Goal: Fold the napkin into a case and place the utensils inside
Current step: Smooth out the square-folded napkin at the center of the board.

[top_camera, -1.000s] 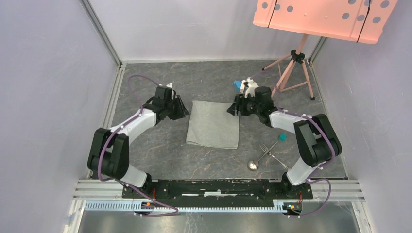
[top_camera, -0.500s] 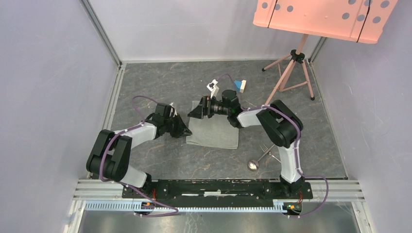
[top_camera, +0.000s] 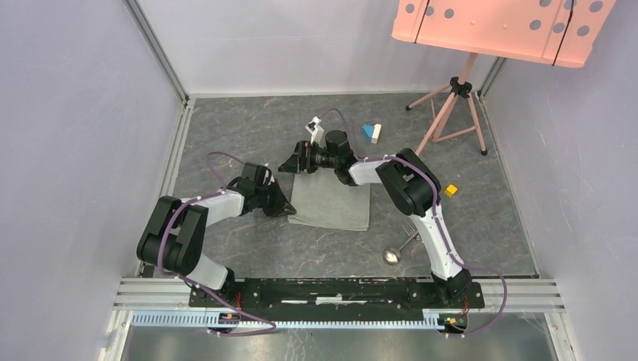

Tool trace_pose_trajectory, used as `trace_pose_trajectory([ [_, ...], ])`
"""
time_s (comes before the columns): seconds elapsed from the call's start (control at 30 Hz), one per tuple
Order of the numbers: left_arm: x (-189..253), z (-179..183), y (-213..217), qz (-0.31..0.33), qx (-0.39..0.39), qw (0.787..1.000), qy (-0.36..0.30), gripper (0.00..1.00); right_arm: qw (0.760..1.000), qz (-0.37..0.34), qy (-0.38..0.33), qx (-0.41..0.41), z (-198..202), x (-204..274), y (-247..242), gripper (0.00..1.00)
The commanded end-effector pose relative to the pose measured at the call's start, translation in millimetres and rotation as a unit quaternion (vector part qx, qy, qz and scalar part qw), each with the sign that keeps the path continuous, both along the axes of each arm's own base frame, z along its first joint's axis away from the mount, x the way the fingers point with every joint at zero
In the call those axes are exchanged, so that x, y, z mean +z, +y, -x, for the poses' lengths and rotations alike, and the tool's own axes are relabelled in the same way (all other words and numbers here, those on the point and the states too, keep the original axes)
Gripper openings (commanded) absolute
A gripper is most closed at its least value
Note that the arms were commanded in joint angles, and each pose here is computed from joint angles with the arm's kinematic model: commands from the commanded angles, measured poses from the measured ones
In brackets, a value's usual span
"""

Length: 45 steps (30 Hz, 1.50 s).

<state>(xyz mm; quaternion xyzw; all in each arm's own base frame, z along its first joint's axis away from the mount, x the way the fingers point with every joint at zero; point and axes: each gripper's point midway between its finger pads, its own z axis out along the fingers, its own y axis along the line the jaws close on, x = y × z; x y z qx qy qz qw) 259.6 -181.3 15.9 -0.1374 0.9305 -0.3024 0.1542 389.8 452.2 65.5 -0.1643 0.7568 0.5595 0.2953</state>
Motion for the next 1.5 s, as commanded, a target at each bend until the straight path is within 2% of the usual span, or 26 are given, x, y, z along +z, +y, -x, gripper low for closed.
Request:
trace_pose_trajectory([
  [0.0, -12, 8, 12, -0.031, 0.023, 0.999, 0.031, 0.07, 1.000, 0.020, 0.013, -0.021, -14, -25, -4, 0.90],
  [0.2, -23, 19, 19, -0.049, 0.019, 0.998, 0.046, 0.05, 0.997, 0.042, 0.042, -0.048, -46, -59, -7, 0.90],
  [0.37, -22, 18, 22, -0.056, 0.017, 0.998, 0.038, 0.05, 0.995, 0.057, 0.049, -0.066, -67, -67, -10, 0.90],
  [0.53, -21, 19, 23, -0.062, 0.013, 0.997, 0.039, 0.05, 0.992, 0.085, 0.008, -0.090, -102, -51, -10, 0.90],
  [0.7, -16, 21, 27, -0.076, 0.005, 0.997, 0.035, 0.06, 0.993, 0.064, -0.013, -0.102, -131, -30, -9, 0.91],
  [0.8, -2, 15, 20, -0.057, -0.007, 0.998, 0.015, 0.10, 0.995, 0.056, -0.028, -0.082, -133, -7, -5, 0.91],
  [0.93, 28, 5, 8, -0.020, -0.023, 0.999, -0.023, 0.14, 0.992, 0.075, -0.079, -0.061, -117, 57, -22, 0.90],
  [1.07, 58, 0, -3, 0.011, -0.036, 0.998, -0.055, 0.18, 0.984, 0.087, -0.139, -0.074, -75, 112, -65, 0.93],
  [1.17, 67, 0, -5, 0.023, -0.034, 0.997, -0.065, 0.25, 0.987, 0.076, -0.122, -0.070, -38, 104, -83, 0.93],
  [1.3, 64, 6, -9, 0.037, -0.039, 0.997, -0.051, 0.28, 0.996, 0.015, -0.075, -0.053, 6, 86, -91, 0.91],
  [1.47, 50, 13, -10, 0.041, -0.045, 0.997, -0.040, 0.36, 0.998, 0.007, -0.038, -0.047, 22, 57, -98, 0.89],
])
